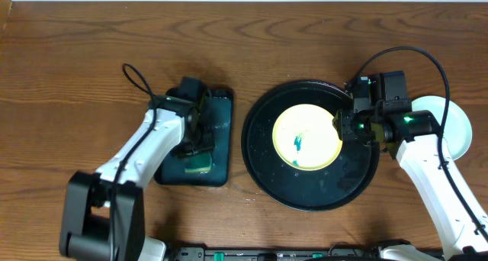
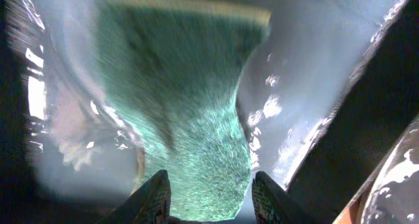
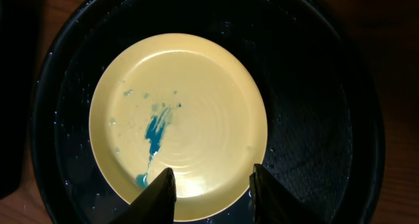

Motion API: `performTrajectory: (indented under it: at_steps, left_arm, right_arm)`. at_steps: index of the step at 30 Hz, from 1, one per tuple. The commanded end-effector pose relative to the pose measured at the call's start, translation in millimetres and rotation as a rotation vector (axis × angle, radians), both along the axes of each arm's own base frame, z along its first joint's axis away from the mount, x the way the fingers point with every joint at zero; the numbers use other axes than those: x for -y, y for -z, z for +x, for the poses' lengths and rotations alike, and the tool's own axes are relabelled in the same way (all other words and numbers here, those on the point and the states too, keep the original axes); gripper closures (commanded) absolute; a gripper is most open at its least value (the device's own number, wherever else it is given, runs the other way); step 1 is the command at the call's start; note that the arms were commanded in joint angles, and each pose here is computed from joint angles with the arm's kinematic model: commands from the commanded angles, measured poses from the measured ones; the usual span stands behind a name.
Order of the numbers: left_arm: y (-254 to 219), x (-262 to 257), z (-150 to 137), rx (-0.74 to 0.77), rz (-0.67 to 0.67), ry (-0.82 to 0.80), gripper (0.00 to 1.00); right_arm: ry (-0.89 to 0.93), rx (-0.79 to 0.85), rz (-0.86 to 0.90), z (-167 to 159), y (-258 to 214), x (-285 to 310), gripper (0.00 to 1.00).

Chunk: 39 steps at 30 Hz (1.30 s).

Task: Clean dirty plates on tray and stack at the side
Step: 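Grasp the sponge with the left gripper and dip it in soapy water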

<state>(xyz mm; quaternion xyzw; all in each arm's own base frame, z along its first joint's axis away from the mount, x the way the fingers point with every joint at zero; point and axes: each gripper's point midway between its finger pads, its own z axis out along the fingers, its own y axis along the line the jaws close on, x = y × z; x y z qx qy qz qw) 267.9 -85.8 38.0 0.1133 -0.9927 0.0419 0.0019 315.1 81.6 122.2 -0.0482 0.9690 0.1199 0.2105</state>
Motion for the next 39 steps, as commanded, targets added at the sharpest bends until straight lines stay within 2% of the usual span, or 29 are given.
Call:
performTrajectory:
  at_steps: [1,9,10,12,13,15,20,22,24,26,31,39]
  left_arm:
    - [-12.5,-26.9,20.6,0.104,0.146,0.004,0.58]
    - [31.9,-30.4,28.7,0.082,0.185,0.005,0.58]
    - [37.5,-30.2,28.9,0.072,0.187,0.006,0.61]
    - [48.3,-30.0,29.8,0.056,0.191,0.008,0.77]
    - [50.2,-30.1,30.1,0.053,0.192,0.008,0.89]
    - [48.1,-26.1,32.0,0.055,0.170,0.008,0.93]
    - [21.5,-16.5,44.9,0.094,0.123,0.005,0.92]
    - [2.6,-15.6,48.7,0.116,0.118,0.003,0.60]
    - [-11.2,-15.8,47.6,0.124,0.115,0.002,0.51]
    - [-23.2,-16.9,43.0,0.131,0.113,0.001,0.47]
    - [-28.7,-19.8,23.7,0.083,0.117,0.008,0.48]
    - [20.3,-11.9,6.1,0.032,0.058,0.008,0.59]
  right_arm:
    - [-0.007,0.012,0.015,1.6,-6.3,-5.5,0.64]
    - [-0.003,0.010,0.017,1.4,-6.2,-5.6,0.65]
    - [0.001,0.009,0.018,1.4,-6.2,-5.5,0.65]
    - [0.003,0.008,0.020,1.4,-6.2,-5.6,0.65]
    - [0.003,0.009,0.019,1.5,-6.3,-5.6,0.65]
    - [0.003,0.008,0.020,1.3,-6.2,-5.5,0.65]
    - [0.003,0.006,0.019,1.0,-6.0,-5.5,0.66]
    - [0.003,0.006,0.019,0.8,-5.9,-5.5,0.66]
    - [0.003,0.004,0.019,0.5,-5.8,-5.4,0.66]
    - [0.003,0.002,0.018,-0.1,-5.5,-5.3,0.66]
    - [0.003,0.002,0.018,-0.1,-5.5,-5.3,0.66]
    - [0.003,0.002,0.018,-0.1,-5.5,-5.3,0.66]
